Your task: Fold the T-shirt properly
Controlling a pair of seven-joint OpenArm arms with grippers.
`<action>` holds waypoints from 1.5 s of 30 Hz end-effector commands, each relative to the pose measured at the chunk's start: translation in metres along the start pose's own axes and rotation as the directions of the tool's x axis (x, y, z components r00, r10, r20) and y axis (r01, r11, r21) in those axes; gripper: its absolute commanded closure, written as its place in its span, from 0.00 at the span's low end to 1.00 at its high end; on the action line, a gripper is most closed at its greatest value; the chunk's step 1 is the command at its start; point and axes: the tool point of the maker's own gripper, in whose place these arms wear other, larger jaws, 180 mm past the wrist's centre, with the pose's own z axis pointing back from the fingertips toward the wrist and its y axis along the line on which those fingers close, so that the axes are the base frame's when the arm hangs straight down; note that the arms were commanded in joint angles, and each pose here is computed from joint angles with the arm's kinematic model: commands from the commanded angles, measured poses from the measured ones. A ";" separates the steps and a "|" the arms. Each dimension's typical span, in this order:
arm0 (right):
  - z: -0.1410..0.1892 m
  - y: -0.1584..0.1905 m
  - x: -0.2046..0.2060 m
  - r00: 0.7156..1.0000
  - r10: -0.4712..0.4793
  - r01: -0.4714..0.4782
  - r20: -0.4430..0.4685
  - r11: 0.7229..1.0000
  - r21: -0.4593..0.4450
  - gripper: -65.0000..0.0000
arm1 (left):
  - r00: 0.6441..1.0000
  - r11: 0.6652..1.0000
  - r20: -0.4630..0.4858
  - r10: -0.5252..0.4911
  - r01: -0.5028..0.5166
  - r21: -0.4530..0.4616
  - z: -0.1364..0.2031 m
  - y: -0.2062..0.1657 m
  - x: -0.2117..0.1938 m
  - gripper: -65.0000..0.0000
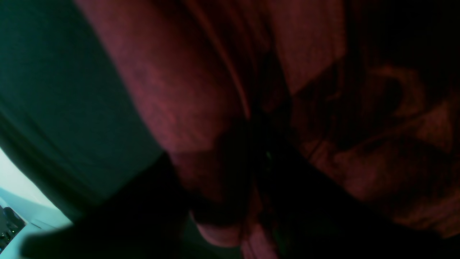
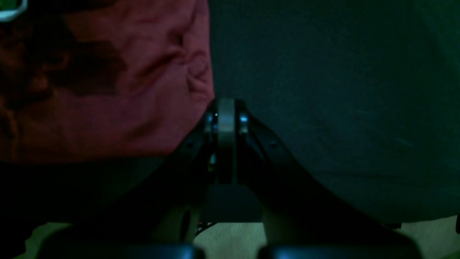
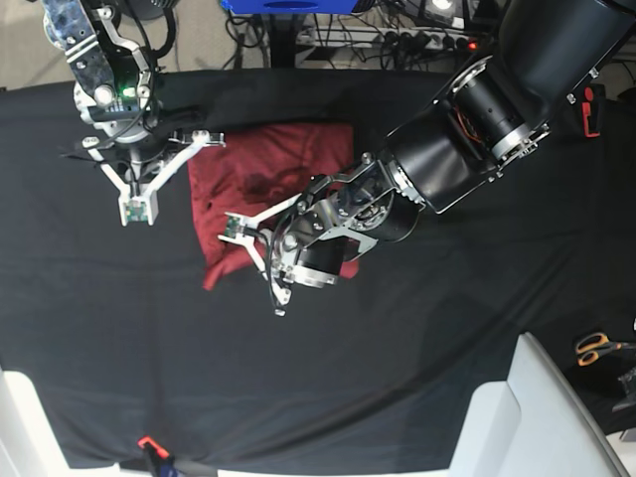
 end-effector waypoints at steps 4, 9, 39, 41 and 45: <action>0.002 -0.002 0.010 0.999 0.002 -0.002 0.037 1.000 -0.006 0.98 | 1.000 0.998 0.012 0.001 -0.001 0.056 0.009 0.026 0.004 0.51; 0.002 -0.001 0.009 0.999 0.004 -0.003 0.036 1.000 -0.004 0.98 | 1.000 0.997 0.009 -0.001 0.000 0.076 0.014 0.038 0.002 0.25; 0.004 0.002 -0.001 1.000 0.014 -0.014 0.017 1.000 0.007 0.98 | 0.929 0.898 0.196 0.313 -0.357 0.259 0.134 -0.008 0.004 1.00; 0.004 0.003 -0.002 1.000 0.016 -0.016 0.012 1.000 0.010 0.98 | 0.922 0.909 0.189 0.337 -0.371 0.190 0.125 -0.038 0.009 1.00; 0.005 0.008 -0.012 0.999 0.034 -0.034 -0.007 0.999 0.023 0.98 | 0.914 0.915 0.160 0.373 -0.391 0.101 0.115 -0.082 0.010 1.00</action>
